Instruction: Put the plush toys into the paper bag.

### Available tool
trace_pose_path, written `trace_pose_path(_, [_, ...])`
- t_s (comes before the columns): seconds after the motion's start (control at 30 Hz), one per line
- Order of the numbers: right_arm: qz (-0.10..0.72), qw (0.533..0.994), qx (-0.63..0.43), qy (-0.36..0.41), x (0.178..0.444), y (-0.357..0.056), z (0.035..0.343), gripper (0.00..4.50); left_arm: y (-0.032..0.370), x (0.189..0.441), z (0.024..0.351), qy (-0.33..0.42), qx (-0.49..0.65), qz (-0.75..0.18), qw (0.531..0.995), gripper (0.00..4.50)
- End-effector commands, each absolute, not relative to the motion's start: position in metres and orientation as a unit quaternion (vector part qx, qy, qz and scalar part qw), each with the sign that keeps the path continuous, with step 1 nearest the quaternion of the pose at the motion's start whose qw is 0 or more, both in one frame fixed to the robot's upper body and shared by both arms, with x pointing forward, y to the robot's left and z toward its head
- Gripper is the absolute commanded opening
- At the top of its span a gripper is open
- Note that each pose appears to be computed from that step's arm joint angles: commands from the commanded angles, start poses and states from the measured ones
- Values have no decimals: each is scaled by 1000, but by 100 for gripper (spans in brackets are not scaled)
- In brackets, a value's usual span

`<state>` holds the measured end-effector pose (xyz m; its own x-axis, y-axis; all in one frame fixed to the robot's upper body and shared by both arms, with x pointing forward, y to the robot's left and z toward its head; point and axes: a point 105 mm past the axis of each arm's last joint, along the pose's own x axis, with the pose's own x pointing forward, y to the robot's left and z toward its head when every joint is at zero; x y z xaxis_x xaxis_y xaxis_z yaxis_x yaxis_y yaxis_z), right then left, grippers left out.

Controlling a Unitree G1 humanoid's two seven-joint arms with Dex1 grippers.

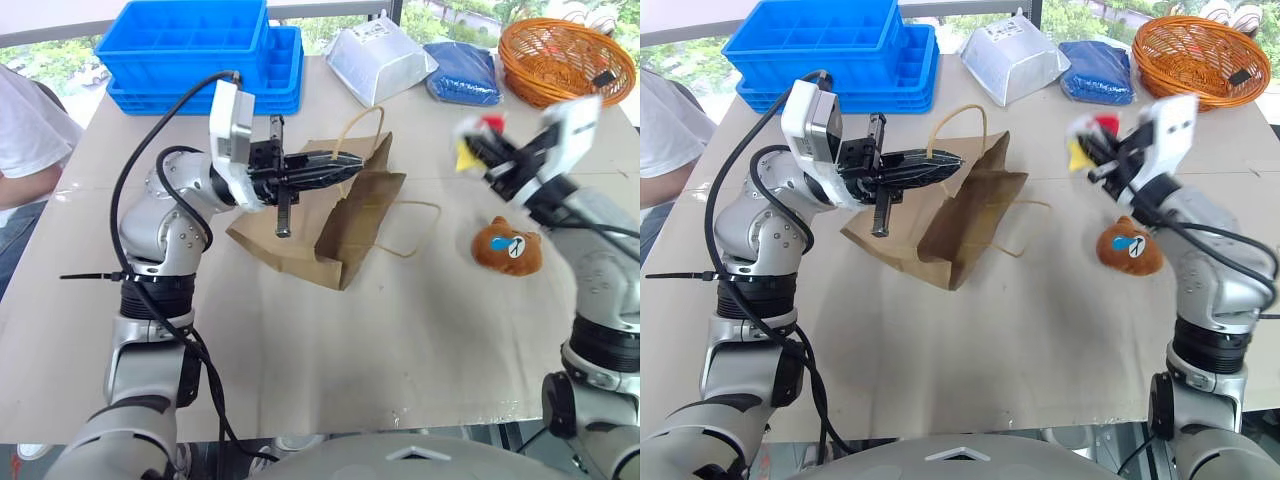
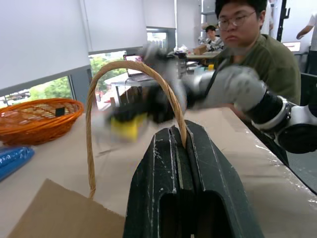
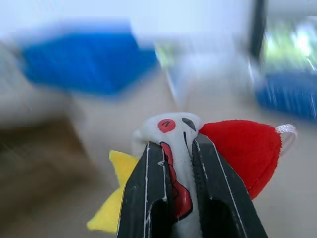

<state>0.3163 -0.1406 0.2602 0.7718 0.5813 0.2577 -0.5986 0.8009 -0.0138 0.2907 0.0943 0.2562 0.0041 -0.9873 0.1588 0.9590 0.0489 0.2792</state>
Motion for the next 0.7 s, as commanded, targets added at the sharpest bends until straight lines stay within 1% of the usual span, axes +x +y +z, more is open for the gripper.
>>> trace_pose_path(0.03, [432, 888, 10, -157, 281, -101, 281, 7, 92, 293, 272, -180, 16, -685, 706, 0])
trace_pose_path(0.07, [445, 882, 2, -153, 278, -97, 280, 7, 92, 293, 273, -181, 10, -683, 708, 0])
trace_pose_path(0.1, [463, 876, -10, -134, 277, -89, 271, 7, 92, 295, 274, -182, 5, -681, 709, 0])
trace_pose_path(0.2, [498, 864, -55, -55, 281, -69, 233, 7, 93, 298, 279, -186, -8, -675, 714, 0])
trace_pose_path(0.27, [520, 850, -85, -28, 281, -57, 214, 7, 92, 300, 281, -187, -12, -674, 715, 0])
trace_pose_path(0.43, [571, 805, -158, -8, 286, -27, 191, 7, 83, 295, 277, -184, -13, -684, 705, 0])
trace_pose_path(0.5, [590, 786, -186, -15, 288, -11, 185, 7, 80, 293, 275, -184, -18, -686, 703, 0])
trace_pose_path(0.57, [602, 774, -194, -13, 292, 3, 179, 7, 76, 290, 271, -182, -16, -689, 701, 0])
trace_pose_path(0.67, [599, 773, -206, -34, 300, 11, 178, 123, 76, 286, 270, -181, -28, -687, 703, 0])
trace_pose_path(0.7, [593, 776, -211, -42, 302, 9, 179, 179, 77, 285, 270, -181, -31, -685, 705, 0])
